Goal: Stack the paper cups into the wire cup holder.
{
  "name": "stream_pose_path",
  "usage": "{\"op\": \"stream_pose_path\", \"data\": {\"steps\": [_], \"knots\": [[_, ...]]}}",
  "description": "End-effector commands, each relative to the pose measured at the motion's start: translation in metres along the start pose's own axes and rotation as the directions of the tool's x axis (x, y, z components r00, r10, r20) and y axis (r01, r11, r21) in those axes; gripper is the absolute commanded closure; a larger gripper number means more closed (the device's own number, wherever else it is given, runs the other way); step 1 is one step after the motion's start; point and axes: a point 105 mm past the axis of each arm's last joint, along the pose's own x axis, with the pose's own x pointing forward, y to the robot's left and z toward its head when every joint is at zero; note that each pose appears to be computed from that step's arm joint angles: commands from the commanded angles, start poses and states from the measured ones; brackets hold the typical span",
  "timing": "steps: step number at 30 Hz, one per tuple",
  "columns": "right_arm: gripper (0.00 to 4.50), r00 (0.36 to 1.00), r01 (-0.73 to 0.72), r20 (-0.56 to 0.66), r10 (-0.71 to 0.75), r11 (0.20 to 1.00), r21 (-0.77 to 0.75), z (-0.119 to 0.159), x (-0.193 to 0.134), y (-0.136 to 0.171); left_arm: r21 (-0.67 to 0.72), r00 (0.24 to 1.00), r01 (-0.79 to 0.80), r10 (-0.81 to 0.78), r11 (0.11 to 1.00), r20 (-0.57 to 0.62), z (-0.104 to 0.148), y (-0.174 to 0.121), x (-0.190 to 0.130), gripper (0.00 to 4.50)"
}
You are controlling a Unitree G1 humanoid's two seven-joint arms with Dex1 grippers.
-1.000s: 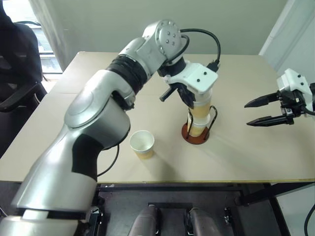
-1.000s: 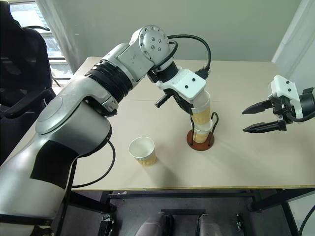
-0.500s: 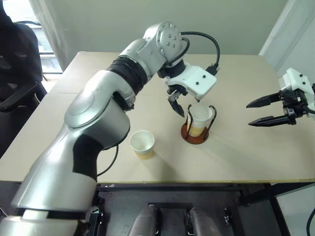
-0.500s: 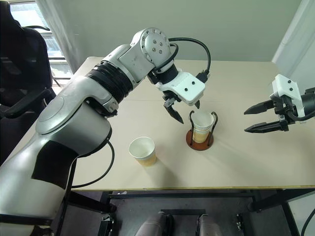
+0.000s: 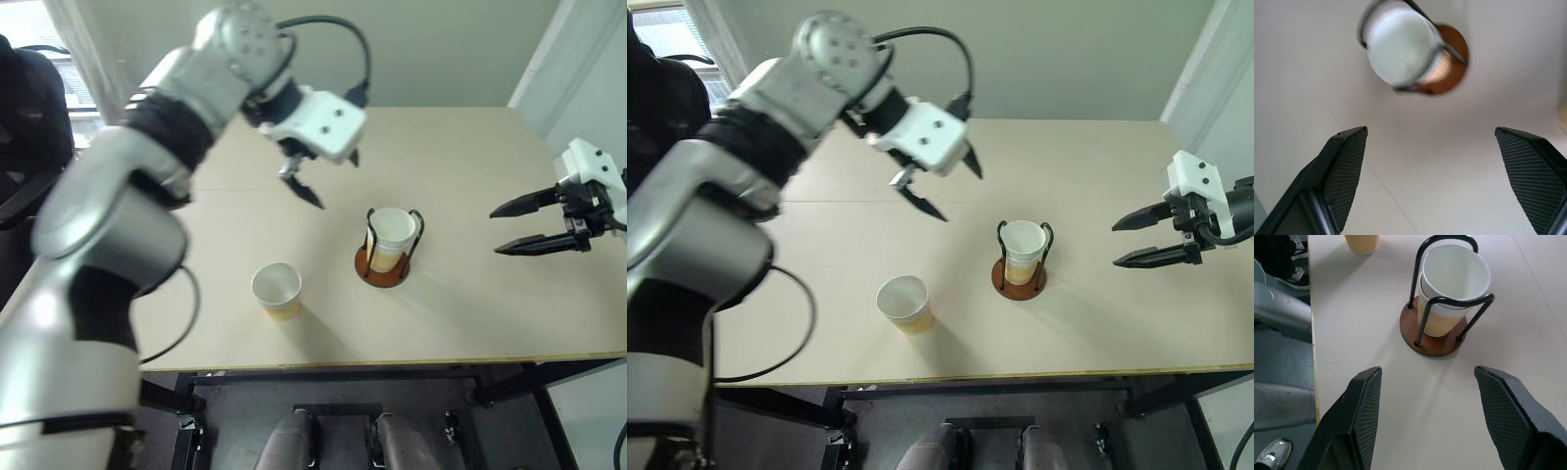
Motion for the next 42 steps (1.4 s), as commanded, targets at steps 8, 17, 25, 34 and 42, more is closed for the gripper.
{"op": "stream_pose_path", "data": {"steps": [8,17,25,34,42], "knots": [[1.46,0.982,-0.013,0.186,0.040,0.990,-0.142,0.058,0.007,0.007,-0.124,0.970,0.190,-0.167,0.974,0.175,0.019,-0.070,0.002,0.04],[1.46,0.972,-0.076,0.209,0.111,0.983,-0.169,0.068,0.005,0.017,-0.104,0.957,0.284,-0.276,0.953,0.084,0.003,-0.095,0.018,0.04],[1.46,0.980,-0.078,0.172,0.101,0.988,-0.134,0.059,0.002,0.016,-0.020,0.939,0.344,-0.345,0.939,-0.016,-0.004,-0.101,0.024,0.04],[1.46,0.982,-0.082,0.159,0.102,0.988,-0.127,0.058,0.001,0.015,0.016,0.922,0.388,-0.388,0.921,-0.010,0.002,-0.107,0.033,0.04],[1.46,0.983,-0.081,0.155,0.101,0.988,-0.128,0.058,0.001,0.015,0.073,0.909,0.416,-0.414,0.906,-0.048,-0.003,-0.115,0.045,0.04]]}}
